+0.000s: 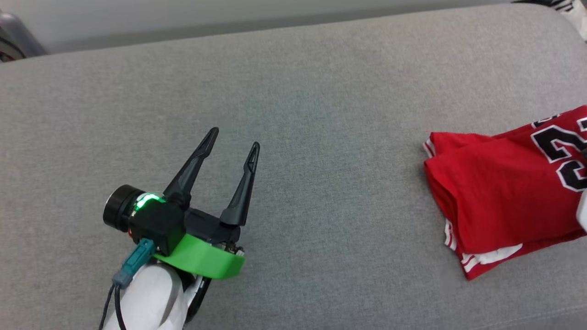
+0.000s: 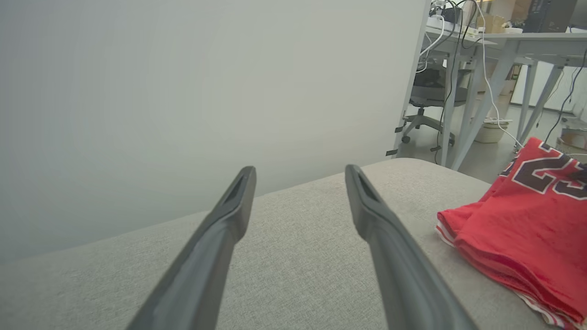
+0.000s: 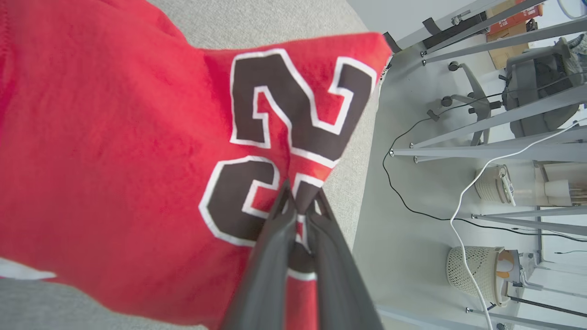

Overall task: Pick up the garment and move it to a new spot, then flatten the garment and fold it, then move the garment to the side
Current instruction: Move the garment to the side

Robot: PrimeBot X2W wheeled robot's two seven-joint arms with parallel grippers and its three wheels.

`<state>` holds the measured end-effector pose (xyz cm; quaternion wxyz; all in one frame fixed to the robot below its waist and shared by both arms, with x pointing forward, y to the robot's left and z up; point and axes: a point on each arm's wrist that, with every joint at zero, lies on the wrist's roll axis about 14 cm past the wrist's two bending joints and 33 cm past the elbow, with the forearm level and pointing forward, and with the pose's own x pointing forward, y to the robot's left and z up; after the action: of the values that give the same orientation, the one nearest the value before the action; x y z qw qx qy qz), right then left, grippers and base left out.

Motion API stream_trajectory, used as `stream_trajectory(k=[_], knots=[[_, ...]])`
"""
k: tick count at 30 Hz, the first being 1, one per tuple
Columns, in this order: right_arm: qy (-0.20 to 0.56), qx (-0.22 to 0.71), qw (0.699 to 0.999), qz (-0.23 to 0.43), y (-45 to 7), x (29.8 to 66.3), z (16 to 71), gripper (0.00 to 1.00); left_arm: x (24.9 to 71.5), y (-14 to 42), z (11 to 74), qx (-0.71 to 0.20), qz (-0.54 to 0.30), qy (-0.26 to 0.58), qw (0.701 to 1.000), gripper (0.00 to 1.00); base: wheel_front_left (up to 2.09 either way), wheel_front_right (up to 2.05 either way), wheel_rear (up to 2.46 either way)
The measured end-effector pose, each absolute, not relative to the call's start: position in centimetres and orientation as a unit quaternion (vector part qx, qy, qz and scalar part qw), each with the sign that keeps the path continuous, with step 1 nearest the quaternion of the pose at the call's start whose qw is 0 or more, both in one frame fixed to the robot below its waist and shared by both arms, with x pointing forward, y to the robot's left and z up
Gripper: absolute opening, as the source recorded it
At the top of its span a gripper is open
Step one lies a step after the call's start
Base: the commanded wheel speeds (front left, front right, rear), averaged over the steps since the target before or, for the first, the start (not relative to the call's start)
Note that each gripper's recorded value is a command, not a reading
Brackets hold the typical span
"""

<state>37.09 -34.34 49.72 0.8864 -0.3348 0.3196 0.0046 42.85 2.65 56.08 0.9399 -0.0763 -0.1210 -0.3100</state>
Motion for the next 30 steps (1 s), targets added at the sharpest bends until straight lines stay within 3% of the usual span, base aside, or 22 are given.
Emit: stream_trajectory(k=[13,21,27,28,29,30], knots=[[0.365,-0.364,0.843,-0.153,-48.8,37.3,48.3,0.00,48.3,1.7,50.3,-0.060,-0.350,-0.087,0.931,1.00,0.00,0.00,0.00],[0.381,-0.379,0.819,-0.202,-53.0,37.1,46.7,0.00,49.9,2.0,48.7,-0.073,-0.350,-0.086,0.930,1.00,0.00,0.00,0.00],[0.385,-0.355,0.825,-0.212,-52.9,38.7,43.3,0.00,50.7,3.3,46.8,-0.066,-0.336,-0.068,0.937,1.00,0.00,0.00,0.00],[0.386,-0.354,0.825,-0.211,-52.8,38.8,42.9,0.29,50.8,3.5,46.7,-0.064,-0.335,-0.066,0.938,1.00,0.00,0.00,0.00],[0.383,-0.352,0.827,-0.213,-52.8,39.0,42.7,1.00,50.8,3.7,46.6,-0.064,-0.333,-0.065,0.939,1.00,0.00,0.00,0.00],[0.382,-0.348,0.828,-0.218,-52.8,39.1,42.7,1.00,50.7,3.8,46.5,-0.063,-0.332,-0.064,0.939,1.00,0.00,0.00,0.00]])
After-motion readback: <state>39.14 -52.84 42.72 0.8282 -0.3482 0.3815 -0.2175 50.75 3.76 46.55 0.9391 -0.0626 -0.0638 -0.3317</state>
